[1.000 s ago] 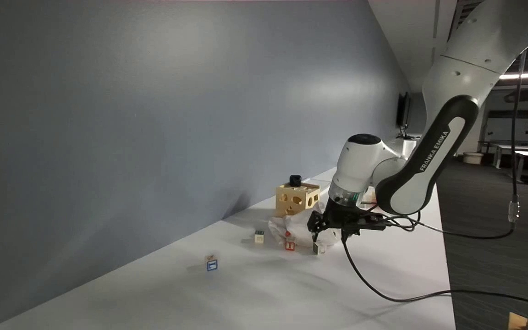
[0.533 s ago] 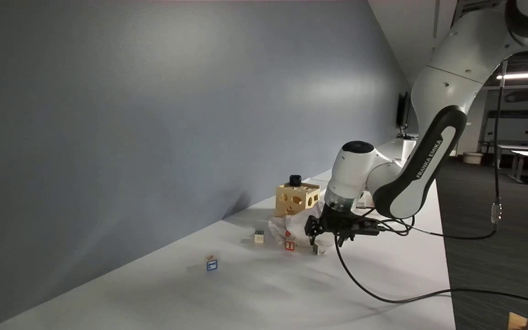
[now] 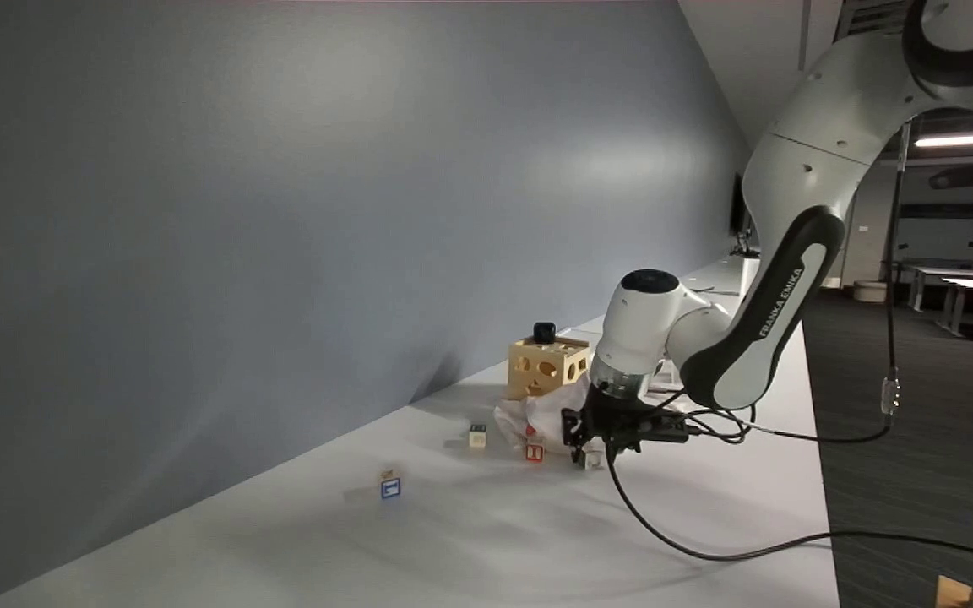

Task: Put one white square in the white bag.

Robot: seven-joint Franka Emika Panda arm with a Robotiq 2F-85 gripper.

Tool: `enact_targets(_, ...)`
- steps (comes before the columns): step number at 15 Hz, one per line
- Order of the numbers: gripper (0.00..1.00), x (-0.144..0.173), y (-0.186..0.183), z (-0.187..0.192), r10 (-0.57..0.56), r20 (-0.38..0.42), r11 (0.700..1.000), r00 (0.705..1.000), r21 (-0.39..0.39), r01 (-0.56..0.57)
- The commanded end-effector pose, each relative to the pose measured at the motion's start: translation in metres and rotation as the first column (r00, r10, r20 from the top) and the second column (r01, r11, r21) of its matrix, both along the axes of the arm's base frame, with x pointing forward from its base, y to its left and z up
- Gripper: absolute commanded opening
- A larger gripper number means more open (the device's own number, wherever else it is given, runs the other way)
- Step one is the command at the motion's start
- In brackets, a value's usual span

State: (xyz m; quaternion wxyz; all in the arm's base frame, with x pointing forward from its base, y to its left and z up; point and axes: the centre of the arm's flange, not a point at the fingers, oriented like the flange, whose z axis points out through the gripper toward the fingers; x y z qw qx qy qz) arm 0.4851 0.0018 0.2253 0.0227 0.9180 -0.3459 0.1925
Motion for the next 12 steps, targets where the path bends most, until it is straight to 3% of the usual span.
enact_targets(1, 0.33, 0.005, 0.007, -0.005, 0.001, 0.025, 1.000, 1.000, -0.005, -0.001)
enact_targets(4, 0.10, 0.000, 0.017, 0.015, -0.013, -0.002, 1.000, 1.000, -0.001, 0.013)
enact_targets(7, 0.09, -0.014, 0.025, 0.046, -0.128, -0.117, 0.992, 0.985, -0.017, 0.126)
enact_targets(9, 0.09, -0.027, 0.029, 0.067, -0.209, -0.197, 0.978, 0.958, -0.014, 0.210)
enact_targets(12, 0.09, -0.027, 0.022, 0.089, -0.309, -0.145, 0.950, 0.940, -0.005, 0.312)
